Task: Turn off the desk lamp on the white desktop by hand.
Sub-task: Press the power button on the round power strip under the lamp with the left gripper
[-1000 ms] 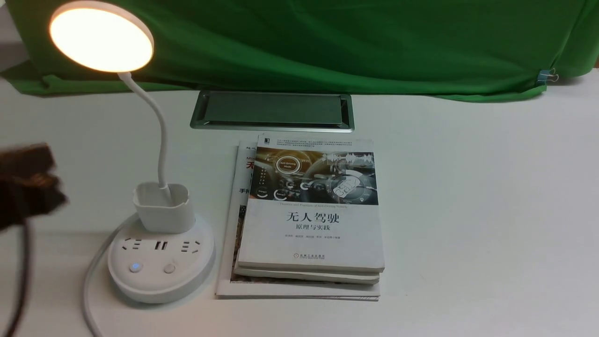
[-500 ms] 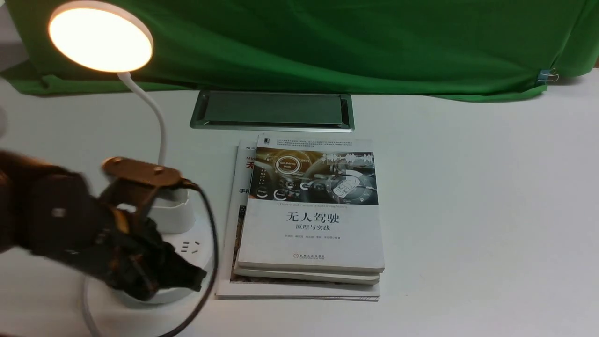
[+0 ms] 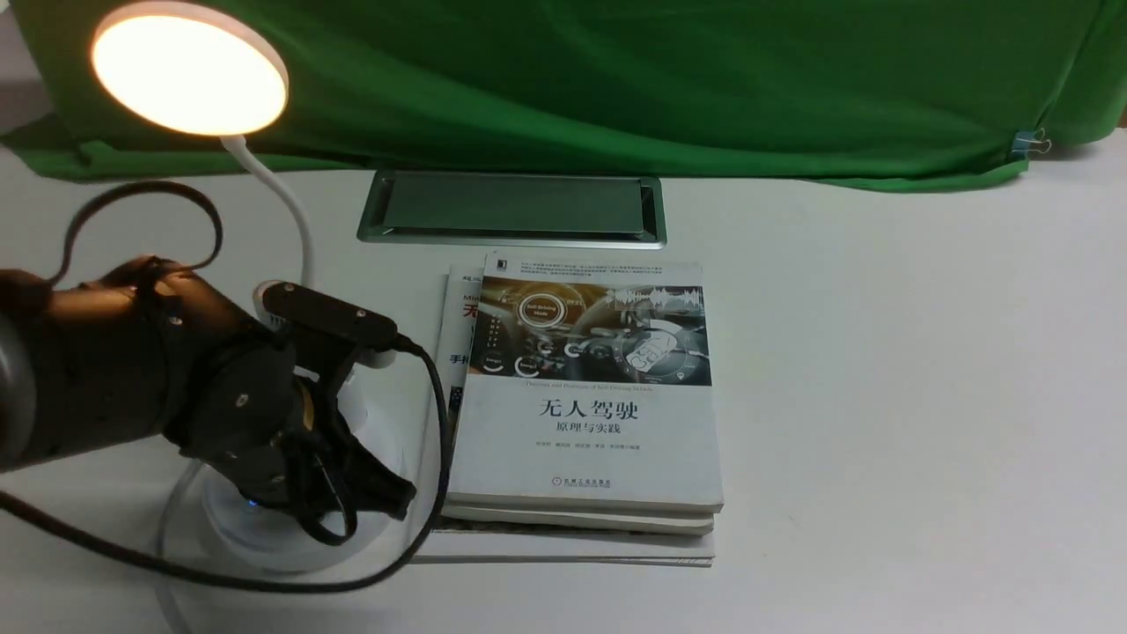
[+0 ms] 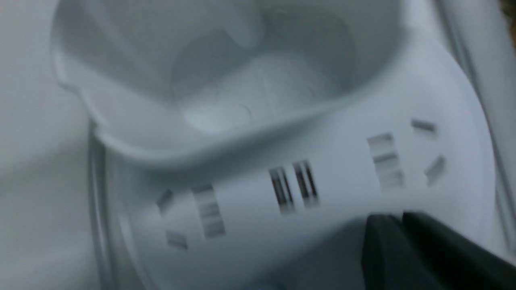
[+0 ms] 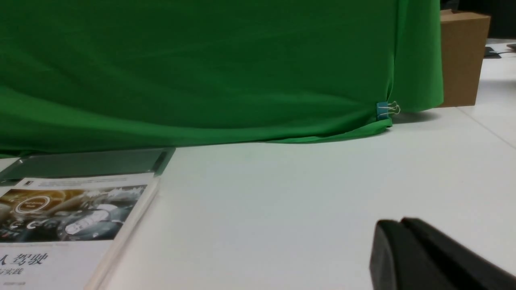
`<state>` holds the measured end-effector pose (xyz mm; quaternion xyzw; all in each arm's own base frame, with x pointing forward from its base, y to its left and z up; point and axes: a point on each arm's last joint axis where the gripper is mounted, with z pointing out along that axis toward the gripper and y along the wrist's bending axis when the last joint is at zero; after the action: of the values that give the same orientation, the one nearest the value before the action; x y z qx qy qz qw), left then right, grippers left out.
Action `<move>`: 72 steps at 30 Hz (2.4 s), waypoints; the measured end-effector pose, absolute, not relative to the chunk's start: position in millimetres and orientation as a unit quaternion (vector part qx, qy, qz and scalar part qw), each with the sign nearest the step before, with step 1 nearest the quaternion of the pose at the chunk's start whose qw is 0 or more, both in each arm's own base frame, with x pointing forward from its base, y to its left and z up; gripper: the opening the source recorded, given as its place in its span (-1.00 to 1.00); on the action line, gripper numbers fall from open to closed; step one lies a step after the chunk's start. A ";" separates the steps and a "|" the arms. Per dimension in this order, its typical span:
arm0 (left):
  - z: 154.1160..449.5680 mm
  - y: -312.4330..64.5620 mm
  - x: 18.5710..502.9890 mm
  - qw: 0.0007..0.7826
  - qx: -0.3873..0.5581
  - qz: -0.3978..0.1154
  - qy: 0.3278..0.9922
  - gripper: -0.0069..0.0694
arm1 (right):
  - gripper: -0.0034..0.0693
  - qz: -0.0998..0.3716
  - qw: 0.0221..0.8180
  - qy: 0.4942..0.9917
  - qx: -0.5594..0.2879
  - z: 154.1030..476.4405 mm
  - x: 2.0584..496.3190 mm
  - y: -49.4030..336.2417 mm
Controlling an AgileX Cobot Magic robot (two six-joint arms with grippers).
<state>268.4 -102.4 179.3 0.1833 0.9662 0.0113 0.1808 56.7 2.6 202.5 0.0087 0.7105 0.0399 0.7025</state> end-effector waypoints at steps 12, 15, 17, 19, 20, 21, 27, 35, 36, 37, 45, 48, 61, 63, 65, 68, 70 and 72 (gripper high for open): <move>188.0 -88.9 268.4 0.192 0.157 -0.019 0.969 -0.77 | -0.81 0.040 0.703 0.710 0.009 202.6 56.7 2.6; 202.5 -86.8 264.6 0.218 0.156 -0.019 0.963 -0.77 | -0.81 0.040 0.703 0.710 0.009 202.6 56.7 2.6; 214.7 -85.6 261.1 0.240 0.153 -0.023 0.958 -0.77 | -0.81 0.040 0.703 0.710 0.009 202.6 56.7 2.6; 218.9 -85.5 258.3 0.247 0.151 -0.030 0.957 -0.77 | -0.81 0.040 0.703 0.710 0.009 202.6 56.7 2.6; 217.7 -85.8 257.1 0.244 0.151 -0.033 0.957 -0.77 | -0.81 0.040 0.703 0.710 0.009 202.6 56.7 2.6; 215.2 -86.1 255.7 0.241 0.152 -0.036 0.958 -0.77 | -0.81 0.040 0.703 0.710 0.009 202.6 56.7 2.6; 176.6 -87.9 252.4 0.203 0.141 -0.048 0.968 -0.77 | -0.81 0.040 0.703 0.710 0.009 202.5 56.7 2.6; 180.1 -90.8 258.0 0.196 0.139 -0.053 0.969 -0.77 | -0.81 0.040 0.703 0.710 0.009 202.6 56.7 2.6; 181.0 -90.4 257.8 0.194 0.141 -0.050 0.970 -0.77 | -0.81 0.040 0.703 0.710 0.009 202.6 56.7 2.6; 186.3 -88.7 256.7 0.190 0.150 -0.039 0.970 -0.77 | -0.81 0.040 0.703 0.710 0.009 202.6 56.7 2.6; 245.2 -80.8 260.5 0.279 0.161 -0.001 0.947 -0.77 | -0.81 0.040 0.703 0.710 0.009 202.6 56.7 2.6; 241.6 -82.4 261.1 0.269 0.155 -0.008 0.950 -0.77 | -0.81 0.040 0.703 0.710 0.009 202.6 56.7 2.6; 176.3 -94.7 269.7 0.181 0.136 -0.049 0.973 -0.77 | -0.81 0.040 0.703 0.710 0.009 202.5 56.7 2.6; 178.9 -94.2 269.6 0.187 0.140 -0.047 0.971 -0.77 | -0.81 0.040 0.703 0.710 0.009 202.5 56.7 2.6; 182.8 -93.4 268.6 0.188 0.144 -0.043 0.971 -0.77 | -0.81 0.040 0.703 0.710 0.009 202.5 56.7 2.6; 195.8 -91.5 264.2 0.193 0.148 -0.041 0.969 -0.77 | -0.81 0.040 0.703 0.710 0.009 202.5 56.7 2.6; 211.4 -90.5 262.3 0.219 0.148 -0.044 0.963 -0.77 | -0.81 0.040 0.703 0.710 0.009 202.5 56.7 2.6; 227.5 -89.2 259.0 0.249 0.148 -0.048 0.956 -0.77 | -0.81 0.040 0.703 0.710 0.009 202.5 56.7 2.6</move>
<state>259.0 -89.2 227.5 0.1480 0.9558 -0.0483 0.2494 56.7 2.6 202.5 0.0087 0.7104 0.0400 0.7027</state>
